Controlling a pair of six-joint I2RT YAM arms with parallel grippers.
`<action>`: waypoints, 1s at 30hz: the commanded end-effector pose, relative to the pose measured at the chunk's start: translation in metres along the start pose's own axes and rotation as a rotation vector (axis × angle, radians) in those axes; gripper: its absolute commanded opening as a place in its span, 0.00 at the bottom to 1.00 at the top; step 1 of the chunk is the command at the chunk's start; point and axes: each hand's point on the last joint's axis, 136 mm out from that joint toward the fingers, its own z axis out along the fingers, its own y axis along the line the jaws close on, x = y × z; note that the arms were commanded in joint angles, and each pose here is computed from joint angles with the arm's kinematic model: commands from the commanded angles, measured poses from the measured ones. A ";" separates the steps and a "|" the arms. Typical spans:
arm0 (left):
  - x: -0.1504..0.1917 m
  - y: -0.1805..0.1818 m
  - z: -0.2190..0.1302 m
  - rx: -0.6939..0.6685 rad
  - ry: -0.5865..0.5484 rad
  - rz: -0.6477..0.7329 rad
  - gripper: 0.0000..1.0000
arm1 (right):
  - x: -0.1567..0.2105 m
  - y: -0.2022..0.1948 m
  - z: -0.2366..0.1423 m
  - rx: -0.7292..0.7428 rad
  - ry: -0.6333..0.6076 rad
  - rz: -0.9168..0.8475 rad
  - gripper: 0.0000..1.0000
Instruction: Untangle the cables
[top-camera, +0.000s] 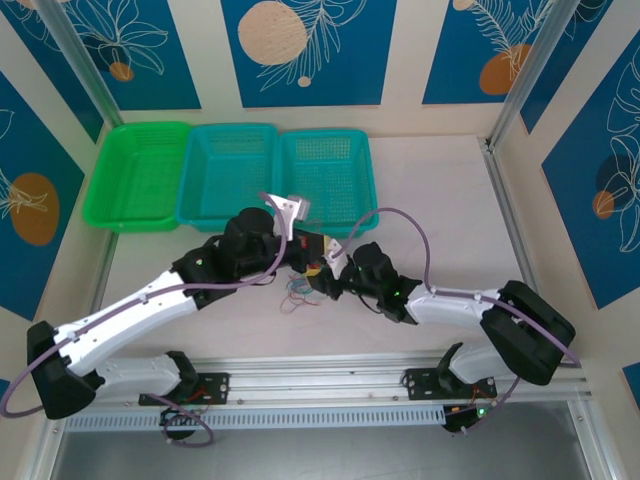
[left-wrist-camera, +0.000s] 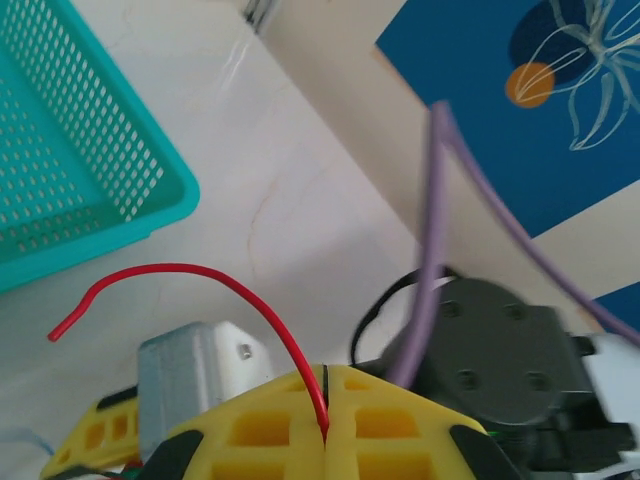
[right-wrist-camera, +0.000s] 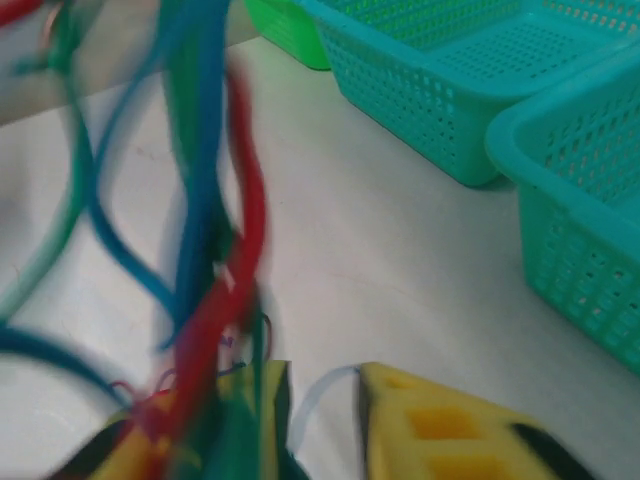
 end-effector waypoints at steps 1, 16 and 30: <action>-0.048 -0.023 -0.043 0.045 -0.153 0.053 0.00 | -0.001 -0.015 0.001 0.069 -0.018 0.118 0.09; -0.019 0.117 -0.100 -0.444 -0.223 0.000 0.00 | 0.032 -0.056 -0.080 0.234 0.026 0.525 0.11; 0.029 0.079 -0.049 -0.026 -0.182 0.318 0.42 | -0.011 -0.026 -0.090 0.037 0.164 0.494 0.10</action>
